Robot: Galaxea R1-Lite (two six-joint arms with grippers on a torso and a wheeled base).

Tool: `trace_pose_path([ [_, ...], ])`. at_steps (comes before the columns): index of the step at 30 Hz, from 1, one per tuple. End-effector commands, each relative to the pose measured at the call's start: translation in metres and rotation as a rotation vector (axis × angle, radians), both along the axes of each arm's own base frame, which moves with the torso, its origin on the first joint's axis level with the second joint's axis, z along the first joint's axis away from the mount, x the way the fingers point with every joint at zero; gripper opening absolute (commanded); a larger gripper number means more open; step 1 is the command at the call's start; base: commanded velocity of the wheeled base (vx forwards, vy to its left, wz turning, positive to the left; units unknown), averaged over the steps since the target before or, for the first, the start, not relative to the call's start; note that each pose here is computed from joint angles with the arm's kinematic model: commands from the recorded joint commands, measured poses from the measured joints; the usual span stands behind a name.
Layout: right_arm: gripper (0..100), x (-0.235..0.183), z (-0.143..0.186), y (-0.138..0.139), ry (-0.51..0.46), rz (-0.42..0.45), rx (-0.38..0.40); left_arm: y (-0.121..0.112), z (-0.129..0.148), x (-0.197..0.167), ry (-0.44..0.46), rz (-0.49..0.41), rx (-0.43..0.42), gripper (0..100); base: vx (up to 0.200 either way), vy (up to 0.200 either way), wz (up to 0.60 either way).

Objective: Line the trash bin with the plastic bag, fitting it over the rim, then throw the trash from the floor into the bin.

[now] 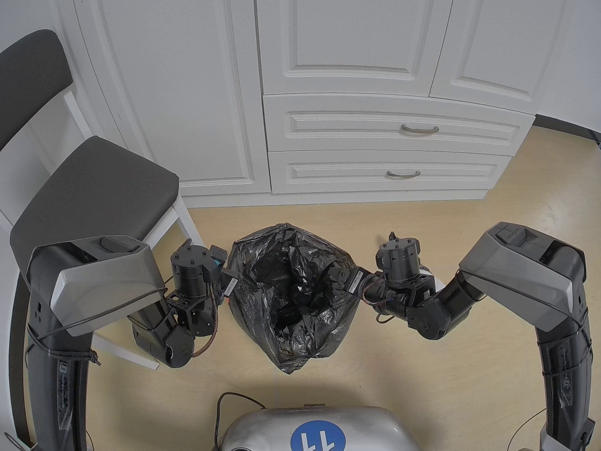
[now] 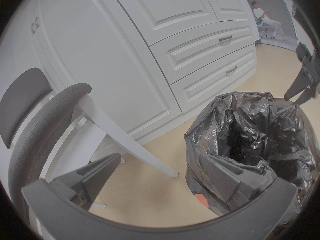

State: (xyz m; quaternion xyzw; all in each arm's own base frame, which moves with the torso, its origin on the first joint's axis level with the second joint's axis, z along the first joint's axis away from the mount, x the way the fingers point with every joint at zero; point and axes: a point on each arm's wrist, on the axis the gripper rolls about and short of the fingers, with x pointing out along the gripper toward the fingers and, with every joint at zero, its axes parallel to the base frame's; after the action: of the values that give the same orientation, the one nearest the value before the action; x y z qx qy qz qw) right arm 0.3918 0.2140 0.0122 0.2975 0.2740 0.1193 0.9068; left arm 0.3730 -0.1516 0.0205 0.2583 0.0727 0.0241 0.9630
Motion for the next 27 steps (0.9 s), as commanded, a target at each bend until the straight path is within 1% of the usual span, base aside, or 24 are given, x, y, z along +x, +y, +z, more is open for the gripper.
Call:
trace_pose_path([
  [1,100,0.009,-0.009,-0.008,0.004,-0.023,-0.016,-0.002,-0.004,0.004,-0.001,0.000,-0.002,100,0.000,0.000,0.00],
  [5,100,0.012,-0.019,-0.007,0.011,-0.025,-0.034,-0.003,-0.007,0.007,-0.003,0.000,-0.009,100,0.000,0.000,0.00],
  [8,100,0.018,-0.028,-0.010,0.012,-0.053,-0.061,-0.004,-0.008,0.009,-0.008,0.001,-0.020,100,0.000,0.000,0.00],
  [11,100,0.026,-0.033,-0.020,0.015,-0.080,-0.068,-0.005,-0.011,0.011,-0.010,0.003,-0.030,100,0.000,0.000,0.00],
  [17,100,0.038,-0.033,-0.041,0.014,-0.130,-0.066,-0.007,-0.016,0.019,-0.021,0.005,-0.046,100,0.000,0.000,0.00],
  [23,100,0.041,-0.033,-0.044,0.010,-0.138,-0.064,-0.008,-0.021,0.027,-0.032,0.018,-0.075,100,0.000,0.000,0.00],
  [27,100,0.037,-0.029,-0.038,0.007,-0.125,-0.061,-0.008,-0.020,0.030,-0.043,0.021,-0.089,100,0.000,0.000,0.00],
])
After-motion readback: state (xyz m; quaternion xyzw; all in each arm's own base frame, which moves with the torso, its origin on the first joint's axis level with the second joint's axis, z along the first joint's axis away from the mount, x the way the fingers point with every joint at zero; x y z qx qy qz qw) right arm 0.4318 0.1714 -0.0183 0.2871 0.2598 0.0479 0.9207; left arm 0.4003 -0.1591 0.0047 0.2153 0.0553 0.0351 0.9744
